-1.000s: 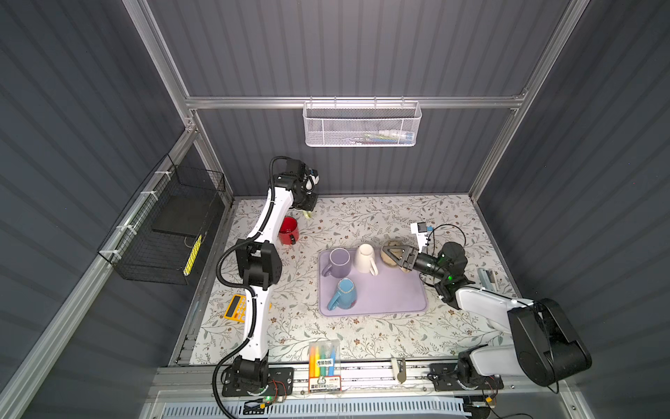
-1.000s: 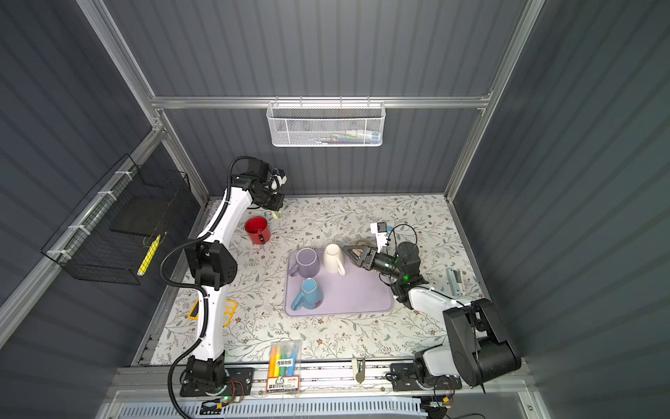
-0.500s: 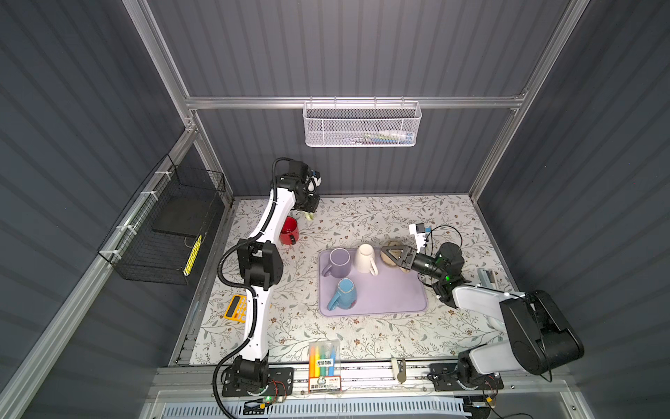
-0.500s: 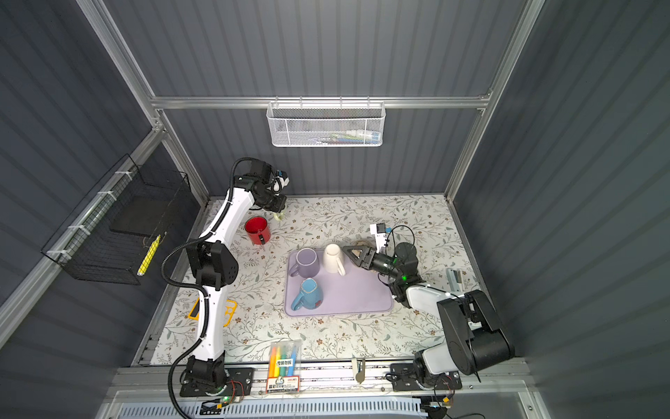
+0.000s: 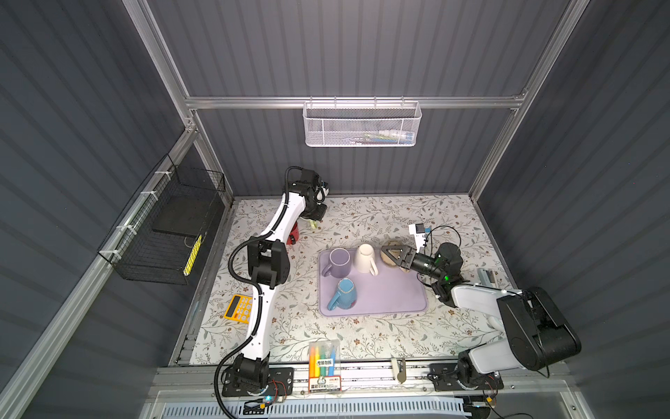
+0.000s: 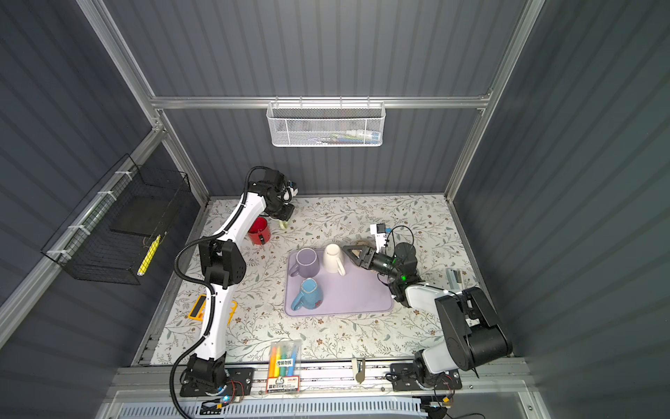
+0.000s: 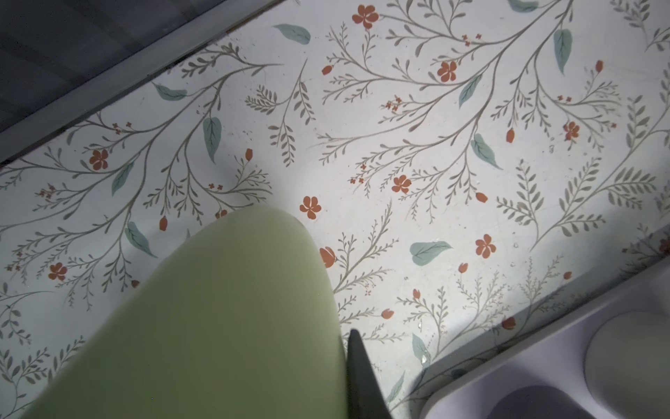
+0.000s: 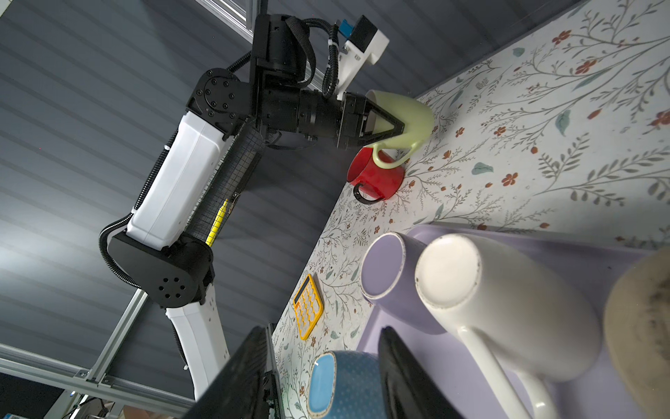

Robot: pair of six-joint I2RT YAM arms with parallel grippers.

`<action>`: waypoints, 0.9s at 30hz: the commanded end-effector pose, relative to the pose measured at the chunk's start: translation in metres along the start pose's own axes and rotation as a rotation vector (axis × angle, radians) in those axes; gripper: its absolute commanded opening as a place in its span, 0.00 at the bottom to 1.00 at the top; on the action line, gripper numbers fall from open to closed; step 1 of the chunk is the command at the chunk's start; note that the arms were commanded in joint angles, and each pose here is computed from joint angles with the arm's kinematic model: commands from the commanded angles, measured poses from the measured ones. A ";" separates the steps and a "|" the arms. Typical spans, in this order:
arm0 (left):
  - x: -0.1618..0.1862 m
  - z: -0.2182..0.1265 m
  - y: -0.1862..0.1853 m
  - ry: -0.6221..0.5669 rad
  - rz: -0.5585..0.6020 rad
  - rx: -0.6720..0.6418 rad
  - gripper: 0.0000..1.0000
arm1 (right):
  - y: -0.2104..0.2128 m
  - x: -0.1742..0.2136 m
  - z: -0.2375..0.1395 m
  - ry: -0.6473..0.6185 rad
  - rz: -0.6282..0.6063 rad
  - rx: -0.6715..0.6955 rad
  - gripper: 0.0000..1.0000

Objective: Turn the mug right side up

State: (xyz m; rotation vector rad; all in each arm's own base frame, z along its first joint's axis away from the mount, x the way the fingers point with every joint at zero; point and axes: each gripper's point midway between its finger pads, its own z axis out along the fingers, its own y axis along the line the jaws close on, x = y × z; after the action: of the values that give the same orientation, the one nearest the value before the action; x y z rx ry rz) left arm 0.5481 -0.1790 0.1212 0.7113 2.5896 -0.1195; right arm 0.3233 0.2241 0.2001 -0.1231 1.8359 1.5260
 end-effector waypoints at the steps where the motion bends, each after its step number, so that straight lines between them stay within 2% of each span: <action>1: -0.001 -0.003 0.003 0.003 0.030 -0.026 0.00 | -0.004 0.002 -0.001 -0.008 0.004 0.015 0.52; 18: 0.015 0.016 0.005 0.070 0.043 -0.036 0.00 | -0.026 0.003 -0.010 0.024 -0.040 0.242 0.52; 27: 0.022 0.019 0.002 0.097 0.054 -0.025 0.00 | -0.028 0.004 -0.011 0.024 -0.045 0.266 0.52</action>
State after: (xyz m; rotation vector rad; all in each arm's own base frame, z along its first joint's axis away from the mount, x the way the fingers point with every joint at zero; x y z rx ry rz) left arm 0.5427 -0.1701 0.0882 0.7586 2.6652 -0.0548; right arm 0.3265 0.2066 0.1686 -0.0347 2.0334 1.2673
